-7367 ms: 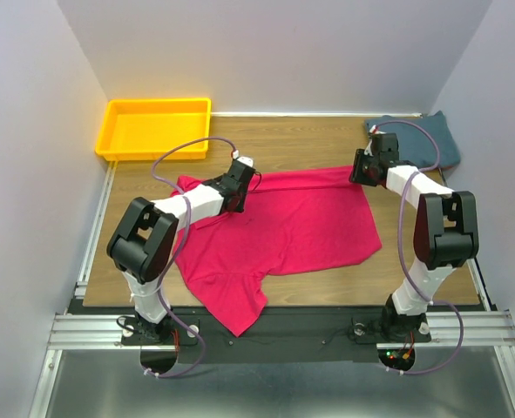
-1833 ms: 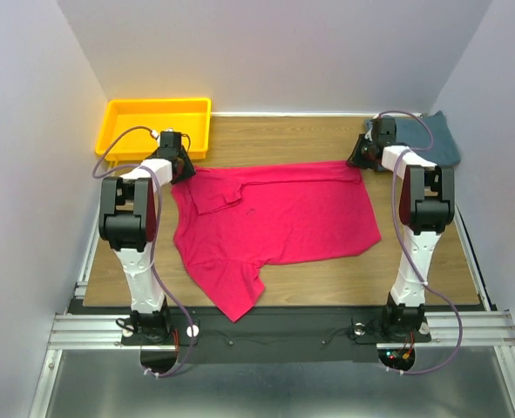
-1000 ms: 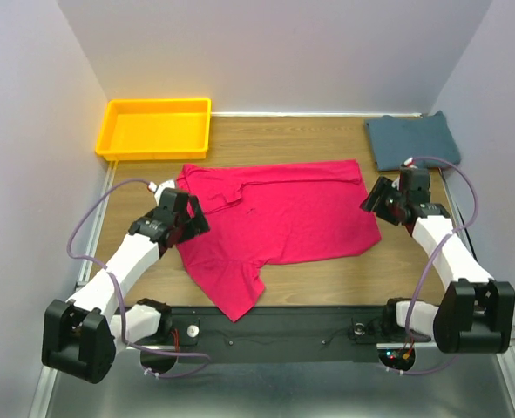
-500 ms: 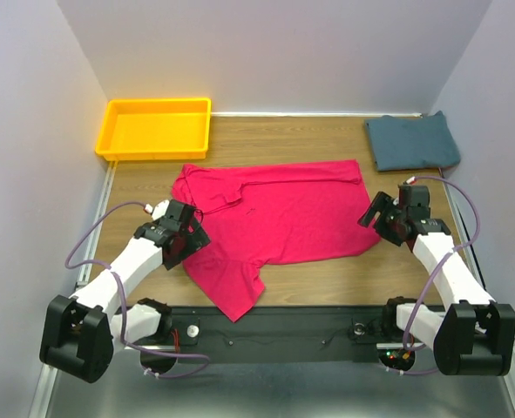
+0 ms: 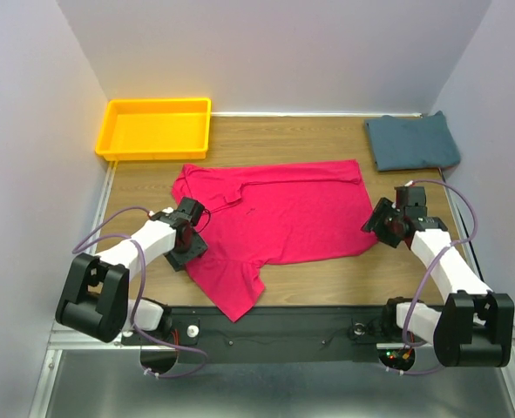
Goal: Fold and stack the t-shirts
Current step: Fold the tshirt
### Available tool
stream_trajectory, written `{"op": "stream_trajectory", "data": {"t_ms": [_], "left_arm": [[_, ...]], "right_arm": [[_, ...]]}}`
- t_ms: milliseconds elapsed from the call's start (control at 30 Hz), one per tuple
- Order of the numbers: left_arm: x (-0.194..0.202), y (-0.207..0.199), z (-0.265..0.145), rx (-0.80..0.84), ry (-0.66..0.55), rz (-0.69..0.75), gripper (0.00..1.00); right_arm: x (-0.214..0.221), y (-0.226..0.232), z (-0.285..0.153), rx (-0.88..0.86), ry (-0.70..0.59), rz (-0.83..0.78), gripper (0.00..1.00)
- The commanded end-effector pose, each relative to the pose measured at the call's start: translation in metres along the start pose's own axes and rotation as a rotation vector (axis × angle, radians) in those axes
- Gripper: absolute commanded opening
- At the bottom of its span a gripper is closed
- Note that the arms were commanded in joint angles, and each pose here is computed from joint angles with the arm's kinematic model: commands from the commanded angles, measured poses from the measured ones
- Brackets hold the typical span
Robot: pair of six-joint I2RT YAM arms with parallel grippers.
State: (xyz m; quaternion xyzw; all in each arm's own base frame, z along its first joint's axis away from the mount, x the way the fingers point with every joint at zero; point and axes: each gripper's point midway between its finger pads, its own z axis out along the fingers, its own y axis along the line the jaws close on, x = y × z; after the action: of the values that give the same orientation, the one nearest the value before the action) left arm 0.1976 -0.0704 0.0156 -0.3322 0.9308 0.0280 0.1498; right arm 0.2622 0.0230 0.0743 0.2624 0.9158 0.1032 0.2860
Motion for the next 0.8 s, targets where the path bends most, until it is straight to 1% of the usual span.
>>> {"op": "stream_trajectory", "data": {"t_ms": [0,33,67,100,133,333,367,400,433,567,600,700,767], "left_arm": [[0.001,0.003,0.000,-0.032,0.008,-0.013,0.65],[0.002,0.001,-0.001,-0.024,0.012,-0.007,0.62],[0.002,0.000,-0.001,-0.017,0.015,0.000,0.60],[0.002,-0.002,-0.002,-0.009,0.018,0.003,0.56],[0.003,-0.004,-0.002,0.004,0.026,0.006,0.54],[0.008,-0.008,-0.001,0.050,0.045,0.043,0.52],[0.008,-0.008,-0.001,0.055,0.040,0.055,0.46],[0.007,-0.008,-0.001,0.058,0.036,0.054,0.46],[0.006,-0.008,0.000,0.059,0.028,0.064,0.39],[0.008,-0.004,0.001,0.061,0.028,0.093,0.34],[0.008,-0.004,0.001,0.066,0.027,0.099,0.31],[0.007,-0.006,0.000,0.081,0.019,0.116,0.30],[0.004,-0.009,-0.002,0.096,0.008,0.124,0.30]], "right_arm": [[0.006,-0.007,0.004,0.026,0.018,0.026,0.60],[0.008,-0.007,0.004,0.023,0.025,0.035,0.58],[0.010,-0.007,0.004,0.025,0.028,0.040,0.58],[0.011,-0.008,0.004,0.028,0.029,0.042,0.57],[0.012,-0.009,0.004,0.032,0.032,0.048,0.56],[0.016,-0.020,0.005,0.094,0.042,0.087,0.56],[0.018,-0.020,0.006,0.100,0.051,0.093,0.56],[0.021,-0.022,0.008,0.110,0.065,0.100,0.56],[0.024,-0.024,0.011,0.122,0.081,0.114,0.56],[0.031,-0.027,0.018,0.144,0.111,0.138,0.55],[0.029,-0.028,0.018,0.149,0.102,0.134,0.54],[0.022,-0.035,0.019,0.186,0.075,0.112,0.49],[0.020,-0.036,0.020,0.198,0.064,0.118,0.43]]}}
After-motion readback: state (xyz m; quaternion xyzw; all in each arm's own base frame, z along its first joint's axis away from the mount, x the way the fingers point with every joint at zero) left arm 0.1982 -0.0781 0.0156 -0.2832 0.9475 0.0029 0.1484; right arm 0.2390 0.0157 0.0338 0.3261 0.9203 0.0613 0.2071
